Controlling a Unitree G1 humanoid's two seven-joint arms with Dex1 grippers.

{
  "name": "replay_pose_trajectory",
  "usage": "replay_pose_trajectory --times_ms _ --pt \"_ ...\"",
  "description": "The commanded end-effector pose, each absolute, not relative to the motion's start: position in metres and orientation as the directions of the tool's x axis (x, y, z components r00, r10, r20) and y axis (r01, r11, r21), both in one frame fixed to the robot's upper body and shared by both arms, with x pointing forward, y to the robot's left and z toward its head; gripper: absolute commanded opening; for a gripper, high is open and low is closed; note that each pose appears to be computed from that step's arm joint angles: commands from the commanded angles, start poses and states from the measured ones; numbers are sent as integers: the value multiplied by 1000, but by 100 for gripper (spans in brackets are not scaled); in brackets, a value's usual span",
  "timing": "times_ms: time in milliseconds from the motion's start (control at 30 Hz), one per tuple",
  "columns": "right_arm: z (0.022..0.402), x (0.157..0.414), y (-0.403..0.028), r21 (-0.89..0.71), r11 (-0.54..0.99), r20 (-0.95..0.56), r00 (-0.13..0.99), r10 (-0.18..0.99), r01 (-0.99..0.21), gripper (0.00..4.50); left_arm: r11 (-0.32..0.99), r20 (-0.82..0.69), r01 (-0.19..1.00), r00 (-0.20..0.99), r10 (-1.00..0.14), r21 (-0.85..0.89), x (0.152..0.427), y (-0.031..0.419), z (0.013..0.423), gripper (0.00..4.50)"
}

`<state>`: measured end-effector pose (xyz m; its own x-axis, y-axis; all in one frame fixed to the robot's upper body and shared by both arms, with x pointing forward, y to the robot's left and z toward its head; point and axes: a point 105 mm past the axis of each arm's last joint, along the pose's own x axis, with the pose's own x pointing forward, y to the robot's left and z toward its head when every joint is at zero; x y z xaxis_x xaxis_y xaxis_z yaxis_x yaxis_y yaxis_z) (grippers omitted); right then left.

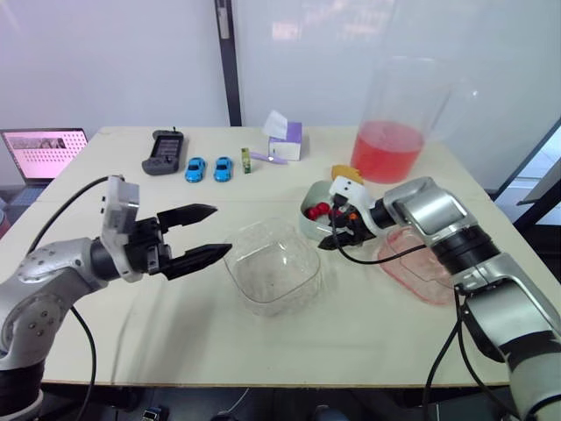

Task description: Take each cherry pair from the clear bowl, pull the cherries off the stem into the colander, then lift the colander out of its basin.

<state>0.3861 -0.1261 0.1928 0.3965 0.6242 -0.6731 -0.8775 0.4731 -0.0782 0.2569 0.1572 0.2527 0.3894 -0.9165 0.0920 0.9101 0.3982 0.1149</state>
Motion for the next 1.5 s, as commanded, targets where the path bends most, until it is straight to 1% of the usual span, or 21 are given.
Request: replay_pose_trajectory --times_ms 33,133,233,333,367,500,567,667,700,767,833,933,1033,1233,1500 --pt "239 383 -129 -147 471 -600 457 657 -870 445 405 102 903 393 -914 144 253 158 265 450" --pt "262 378 -135 -164 478 -559 480 676 -863 445 416 83 902 409 -909 116 253 159 264 450" --pt "280 363 -143 -152 455 -524 462 715 -877 445 447 59 889 443 -894 101 254 164 262 450" --pt "293 350 -155 -143 458 -470 467 749 -877 445 481 77 873 475 -876 77 253 175 265 450" --pt "296 346 -162 -163 467 -438 488 755 -869 445 511 88 856 505 -859 76 252 181 267 450" --pt "293 326 -197 -234 509 -348 561 752 -828 445 639 62 764 636 -769 89 250 210 260 450" --pt "287 315 -211 -263 524 -320 586 745 -810 445 683 38 725 682 -730 88 248 222 255 450" --pt "279 295 -239 -256 587 -268 640 720 -768 445 734 16 676 735 -678 72 244 240 246 450" --pt "272 289 -255 -246 643 -249 689 681 -725 445 760 5 648 761 -649 53 242 248 240 450" --pt "258 277 -274 -233 714 -232 751 618 -660 445 797 -9 604 797 -604 25 238 261 231 450" --pt "245 265 -287 -231 753 -238 786 570 -616 445 823 -28 568 823 -568 -5 236 272 223 450" --pt "233 253 -317 -221 832 -228 856 464 -510 445 859 -73 510 856 -512 -37 233 297 203 450" --pt "227 248 -336 -208 879 -214 897 387 -429 445 874 -94 483 869 -486 -56 230 310 194 450" --pt "208 242 -378 -150 950 -201 949 243 -275 445 891 -126 450 882 -455 -67 227 322 184 450" --pt "200 231 -406 -114 976 -201 967 159 -184 445 899 -132 429 890 -437 -86 225 328 185 450"
